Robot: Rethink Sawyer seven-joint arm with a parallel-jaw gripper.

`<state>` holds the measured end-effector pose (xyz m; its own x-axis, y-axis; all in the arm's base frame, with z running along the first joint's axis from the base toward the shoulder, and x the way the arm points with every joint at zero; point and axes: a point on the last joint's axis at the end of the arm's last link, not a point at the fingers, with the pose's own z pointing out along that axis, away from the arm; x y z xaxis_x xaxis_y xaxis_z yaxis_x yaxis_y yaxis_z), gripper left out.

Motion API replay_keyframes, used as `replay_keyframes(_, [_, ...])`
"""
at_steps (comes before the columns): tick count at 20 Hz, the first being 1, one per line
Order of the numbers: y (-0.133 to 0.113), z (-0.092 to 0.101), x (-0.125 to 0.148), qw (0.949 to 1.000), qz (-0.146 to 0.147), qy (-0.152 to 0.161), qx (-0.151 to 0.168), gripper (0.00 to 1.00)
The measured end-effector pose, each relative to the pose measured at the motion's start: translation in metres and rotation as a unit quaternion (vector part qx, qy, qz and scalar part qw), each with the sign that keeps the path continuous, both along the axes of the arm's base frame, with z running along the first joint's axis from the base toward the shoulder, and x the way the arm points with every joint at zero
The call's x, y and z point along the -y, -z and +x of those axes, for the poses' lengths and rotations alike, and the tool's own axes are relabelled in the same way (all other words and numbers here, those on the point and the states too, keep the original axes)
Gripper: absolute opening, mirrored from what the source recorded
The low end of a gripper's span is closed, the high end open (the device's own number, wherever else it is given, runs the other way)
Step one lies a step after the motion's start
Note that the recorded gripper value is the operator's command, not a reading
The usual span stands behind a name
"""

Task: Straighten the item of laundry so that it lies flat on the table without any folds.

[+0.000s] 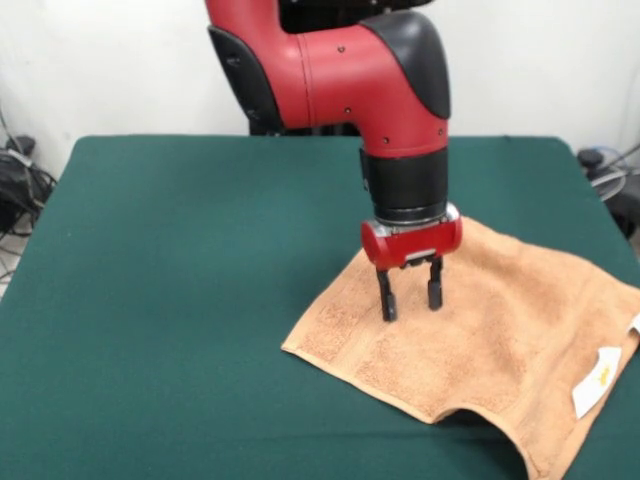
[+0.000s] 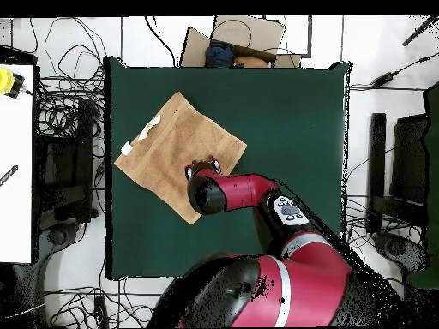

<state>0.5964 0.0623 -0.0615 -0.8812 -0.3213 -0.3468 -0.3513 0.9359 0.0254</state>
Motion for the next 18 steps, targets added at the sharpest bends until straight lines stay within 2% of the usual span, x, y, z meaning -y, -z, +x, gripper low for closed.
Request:
replay_keyframes(7, [-0.008, 0.001, 0.008, 1.0000, -0.001, 0.000, -0.008, 1.00])
replay_keyframes(10, [-0.023, 0.002, 0.028, 0.9996, -0.009, 0.010, -0.024, 1.00])
replay_keyframes(11, [-0.037, 0.004, 0.046, 0.9991, -0.019, 0.018, -0.035, 1.00])
replay_keyframes(16, [-0.082, 0.011, 0.087, 0.9970, -0.045, 0.036, -0.051, 1.00])
replay_keyframes(18, [-0.091, 0.012, 0.094, 0.9966, -0.050, 0.040, -0.051, 1.00])
